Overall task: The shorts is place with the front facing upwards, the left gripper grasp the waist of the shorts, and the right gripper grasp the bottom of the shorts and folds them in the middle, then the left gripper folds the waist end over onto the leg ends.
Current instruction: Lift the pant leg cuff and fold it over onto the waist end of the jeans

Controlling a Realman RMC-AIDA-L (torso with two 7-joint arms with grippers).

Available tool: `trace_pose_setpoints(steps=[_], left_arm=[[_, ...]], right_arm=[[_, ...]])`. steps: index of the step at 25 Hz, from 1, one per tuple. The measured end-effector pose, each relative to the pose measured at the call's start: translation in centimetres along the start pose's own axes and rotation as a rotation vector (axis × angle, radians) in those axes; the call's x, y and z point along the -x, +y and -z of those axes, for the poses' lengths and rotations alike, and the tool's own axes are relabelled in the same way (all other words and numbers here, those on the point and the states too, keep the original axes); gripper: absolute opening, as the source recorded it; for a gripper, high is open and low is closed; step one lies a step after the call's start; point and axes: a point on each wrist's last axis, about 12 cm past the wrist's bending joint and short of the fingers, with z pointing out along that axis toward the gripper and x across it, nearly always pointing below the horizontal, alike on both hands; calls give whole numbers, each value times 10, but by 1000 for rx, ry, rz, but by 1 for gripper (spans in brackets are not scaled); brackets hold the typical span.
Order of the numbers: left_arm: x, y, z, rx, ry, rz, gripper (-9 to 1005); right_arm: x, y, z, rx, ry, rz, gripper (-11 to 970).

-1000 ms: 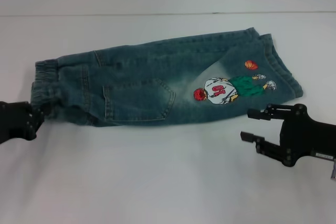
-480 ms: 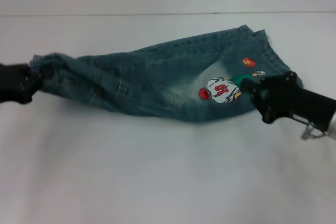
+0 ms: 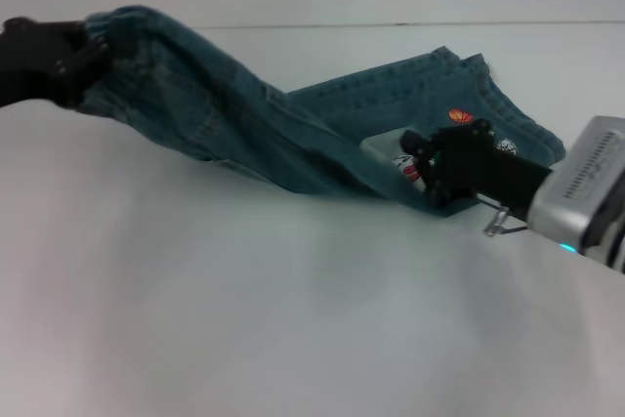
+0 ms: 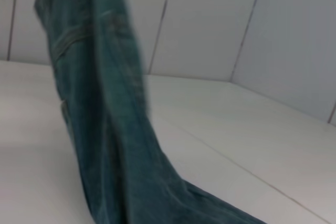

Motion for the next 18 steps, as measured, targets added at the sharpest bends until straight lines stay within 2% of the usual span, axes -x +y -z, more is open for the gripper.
trace_pose_setpoints(steps=[7, 18], left_arm=[[32, -13, -33, -117, 63, -27, 48], [63, -32, -56, -221, 56, -57, 47]], right_arm=[[11, 15, -26, 80, 22, 25, -1], [31, 49, -66, 294, 100, 109, -1]])
